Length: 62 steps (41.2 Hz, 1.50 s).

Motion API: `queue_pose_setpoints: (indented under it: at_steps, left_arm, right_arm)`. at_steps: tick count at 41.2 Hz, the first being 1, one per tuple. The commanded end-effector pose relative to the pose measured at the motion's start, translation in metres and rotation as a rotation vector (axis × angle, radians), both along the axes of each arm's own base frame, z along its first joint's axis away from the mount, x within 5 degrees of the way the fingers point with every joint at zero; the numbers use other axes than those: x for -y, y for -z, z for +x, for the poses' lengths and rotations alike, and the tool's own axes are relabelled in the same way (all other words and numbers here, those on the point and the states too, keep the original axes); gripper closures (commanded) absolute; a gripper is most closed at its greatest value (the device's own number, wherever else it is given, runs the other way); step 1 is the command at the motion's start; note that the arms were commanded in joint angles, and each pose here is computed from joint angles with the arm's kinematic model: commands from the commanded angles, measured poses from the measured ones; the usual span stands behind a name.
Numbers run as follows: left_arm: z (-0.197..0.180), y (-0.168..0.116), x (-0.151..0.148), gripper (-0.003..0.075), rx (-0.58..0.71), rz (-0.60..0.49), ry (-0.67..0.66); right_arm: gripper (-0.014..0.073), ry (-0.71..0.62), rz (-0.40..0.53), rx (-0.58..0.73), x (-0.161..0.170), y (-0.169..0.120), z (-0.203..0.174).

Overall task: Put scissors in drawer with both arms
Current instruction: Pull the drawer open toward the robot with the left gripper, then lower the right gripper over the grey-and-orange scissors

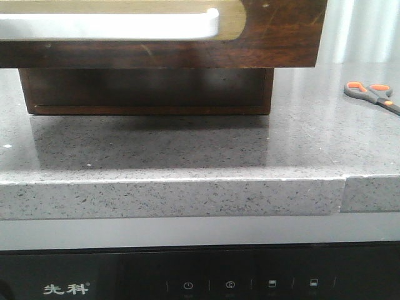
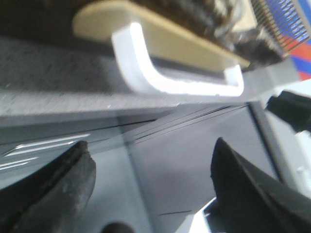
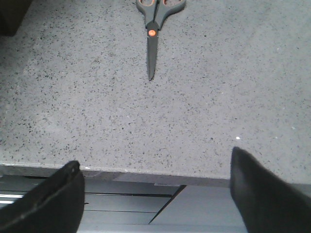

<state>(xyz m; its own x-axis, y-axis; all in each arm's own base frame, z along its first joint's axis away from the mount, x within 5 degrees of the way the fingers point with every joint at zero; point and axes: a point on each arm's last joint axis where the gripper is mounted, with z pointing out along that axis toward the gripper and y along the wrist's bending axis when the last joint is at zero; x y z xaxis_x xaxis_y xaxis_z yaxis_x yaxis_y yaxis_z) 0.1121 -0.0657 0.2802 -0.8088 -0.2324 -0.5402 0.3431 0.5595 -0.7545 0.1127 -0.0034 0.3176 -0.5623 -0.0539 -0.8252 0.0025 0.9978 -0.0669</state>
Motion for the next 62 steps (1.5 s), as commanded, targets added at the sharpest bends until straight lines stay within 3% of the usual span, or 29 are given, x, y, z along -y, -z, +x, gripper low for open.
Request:
queue_pose_setpoints:
  at_steps: [1,17,24,38,49,55,62]
  left_arm:
    - [-0.012,-0.018,-0.001,0.0226,0.042,0.033,-0.02]
    - [-0.034,-0.069,-0.03,0.0226,0.139,0.645,-0.133]
    - [-0.037,-0.095,-0.044,0.0226,0.234,0.787,-0.228]
    - [-0.037,-0.124,-0.045,0.0226,0.429,0.801,-0.265]
    - [-0.035,-0.126,-0.048,0.0227,0.497,0.88,-0.248]
    - [-0.034,-0.129,-0.045,0.0226,0.527,0.84,-0.254]
    - [-0.032,-0.137,-0.038,0.0226,0.599,0.723,-0.27]
  right_arm:
    - [-0.003,-0.004,-0.019,0.087,0.001,-0.014,0.004]
    - [-0.003,-0.004,-0.019,0.085,0.001,-0.014,0.004]
    - [-0.003,-0.004,-0.019,0.085,0.001,-0.014,0.004]
    - [-0.003,-0.022,-0.051,0.081,0.001,-0.024,0.008]
    - [-0.003,-0.025,-0.062,-0.108,0.002,-0.039,0.045]
    - [-0.003,-0.017,-0.051,-0.228,0.002,-0.042,0.073]
    - [-0.003,-0.013,-0.045,-0.271,0.002,-0.043,0.107]
